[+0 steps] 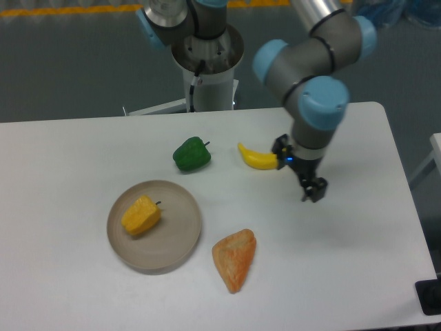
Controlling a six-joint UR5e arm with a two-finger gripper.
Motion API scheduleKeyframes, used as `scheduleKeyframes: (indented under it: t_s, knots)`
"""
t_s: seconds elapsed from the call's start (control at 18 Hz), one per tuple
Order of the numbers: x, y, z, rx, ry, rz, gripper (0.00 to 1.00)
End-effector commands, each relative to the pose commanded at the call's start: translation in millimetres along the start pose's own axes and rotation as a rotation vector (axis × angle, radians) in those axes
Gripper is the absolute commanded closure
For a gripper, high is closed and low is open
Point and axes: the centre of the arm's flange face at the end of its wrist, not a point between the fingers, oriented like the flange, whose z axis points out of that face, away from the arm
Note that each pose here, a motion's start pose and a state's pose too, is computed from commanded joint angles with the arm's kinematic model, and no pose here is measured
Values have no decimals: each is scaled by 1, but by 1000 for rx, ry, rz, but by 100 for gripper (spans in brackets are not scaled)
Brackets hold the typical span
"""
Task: Pick up the yellow pepper from the plate
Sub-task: 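Move the gripper over the plate above the yellow pepper, then lower the gripper onto the yellow pepper and close on it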
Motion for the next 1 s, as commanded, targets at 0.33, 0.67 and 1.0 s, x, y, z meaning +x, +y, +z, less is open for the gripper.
scheduleKeyframes:
  t_s: [0.33,0.67,1.0]
  knots:
    - [58,-94,24,-19,49,-56,0]
    - [106,-166,44,-39,74,-193,0]
    - [104,-201,54,10,8,-224,0]
